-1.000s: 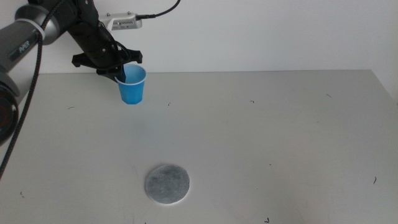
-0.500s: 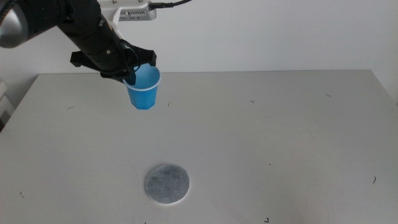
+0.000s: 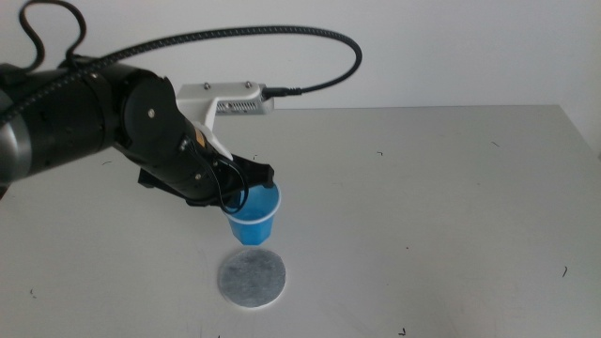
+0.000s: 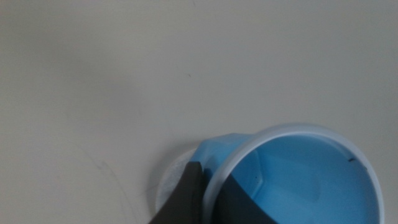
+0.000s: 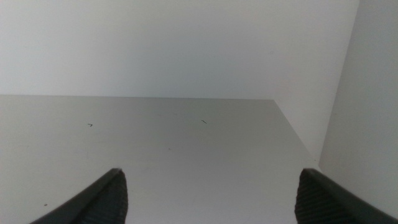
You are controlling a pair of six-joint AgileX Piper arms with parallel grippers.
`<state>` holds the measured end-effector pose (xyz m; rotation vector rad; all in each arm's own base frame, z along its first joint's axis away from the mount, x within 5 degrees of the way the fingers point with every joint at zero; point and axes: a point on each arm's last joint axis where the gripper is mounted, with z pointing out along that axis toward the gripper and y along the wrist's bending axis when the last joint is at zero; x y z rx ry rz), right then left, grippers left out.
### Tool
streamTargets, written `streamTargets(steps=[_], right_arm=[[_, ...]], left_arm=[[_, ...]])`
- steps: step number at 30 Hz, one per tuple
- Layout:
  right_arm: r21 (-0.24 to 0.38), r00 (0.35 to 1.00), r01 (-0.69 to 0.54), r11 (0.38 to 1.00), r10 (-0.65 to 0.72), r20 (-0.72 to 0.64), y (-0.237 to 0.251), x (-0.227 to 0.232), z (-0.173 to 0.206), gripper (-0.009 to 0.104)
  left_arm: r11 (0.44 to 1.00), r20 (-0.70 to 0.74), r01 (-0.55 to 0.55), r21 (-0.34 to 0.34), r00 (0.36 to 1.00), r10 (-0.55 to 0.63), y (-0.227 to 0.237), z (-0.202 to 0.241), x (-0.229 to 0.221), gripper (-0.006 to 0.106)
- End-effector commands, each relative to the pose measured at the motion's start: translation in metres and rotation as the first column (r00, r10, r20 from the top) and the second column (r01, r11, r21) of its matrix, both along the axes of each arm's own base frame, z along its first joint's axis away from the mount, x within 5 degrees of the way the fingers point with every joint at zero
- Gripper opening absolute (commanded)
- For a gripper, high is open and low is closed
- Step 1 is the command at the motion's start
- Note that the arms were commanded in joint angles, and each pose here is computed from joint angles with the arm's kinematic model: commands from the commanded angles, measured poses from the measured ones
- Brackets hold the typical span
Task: Place an empty cup on a cup mat.
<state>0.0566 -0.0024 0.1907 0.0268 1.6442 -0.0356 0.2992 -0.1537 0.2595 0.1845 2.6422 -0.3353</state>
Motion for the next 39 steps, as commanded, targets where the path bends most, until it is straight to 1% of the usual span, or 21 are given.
streamTargets(steps=[1,5,8,21,24,25,27,28,32,35,37,39], right_arm=[[-0.023,0.994,-0.001,1.000,0.003,0.109,0.000,-0.002,0.011,0.094],[-0.023,0.994,-0.001,1.000,0.003,0.109,0.000,-0.002,0.011,0.094],[-0.023,0.994,-0.001,1.000,0.003,0.109,0.000,-0.002,0.011,0.094],[-0.023,0.994,-0.001,1.000,0.003,0.109,0.000,-0.002,0.011,0.094],[-0.023,0.994,-0.001,1.000,0.003,0.109,0.000,-0.002,0.011,0.094],[-0.023,0.994,-0.001,1.000,0.003,0.109,0.000,-0.002,0.011,0.094],[-0.023,0.994,-0.001,1.000,0.003,0.109,0.000,-0.002,0.011,0.094],[-0.023,0.994,-0.001,1.000,0.003,0.109,0.000,-0.002,0.011,0.094],[-0.023,0.994,-0.001,1.000,0.003,0.109,0.000,-0.002,0.011,0.094],[-0.023,0.994,-0.001,1.000,0.003,0.109,0.000,-0.002,0.011,0.094],[-0.023,0.994,-0.001,1.000,0.003,0.109,0.000,-0.002,0.011,0.094],[-0.023,0.994,-0.001,1.000,0.003,0.109,0.000,-0.002,0.011,0.094]], left_arm=[[0.997,0.102,-0.001,-0.073,0.995,0.009,-0.007,0.016,-0.006,0.000],[0.996,0.103,0.003,-0.089,0.995,0.006,-0.014,0.002,-0.013,0.000],[0.996,0.082,-0.009,-0.087,0.997,0.016,-0.012,-0.008,-0.016,0.000],[0.999,-0.016,-0.022,-0.042,1.000,0.021,-0.012,-0.045,-0.017,0.000],[0.999,-0.020,-0.020,-0.038,1.000,0.019,-0.012,-0.046,-0.017,0.003],[0.999,-0.024,-0.016,-0.033,1.000,0.015,-0.012,-0.046,-0.018,0.010],[0.999,-0.028,-0.014,-0.029,1.000,0.013,-0.012,-0.046,-0.018,0.019],[1.000,-0.029,-0.013,-0.028,1.000,0.012,-0.012,-0.046,-0.018,0.025],[1.000,-0.018,-0.009,-0.030,1.000,0.008,-0.011,-0.043,-0.019,0.056],[1.000,0.020,0.003,-0.028,1.000,-0.003,-0.009,-0.033,-0.020,0.075],[0.999,0.052,0.010,-0.032,0.999,-0.009,-0.007,-0.024,-0.023,0.083],[0.999,0.094,0.018,-0.041,0.995,-0.014,-0.004,-0.012,-0.026,0.087]])
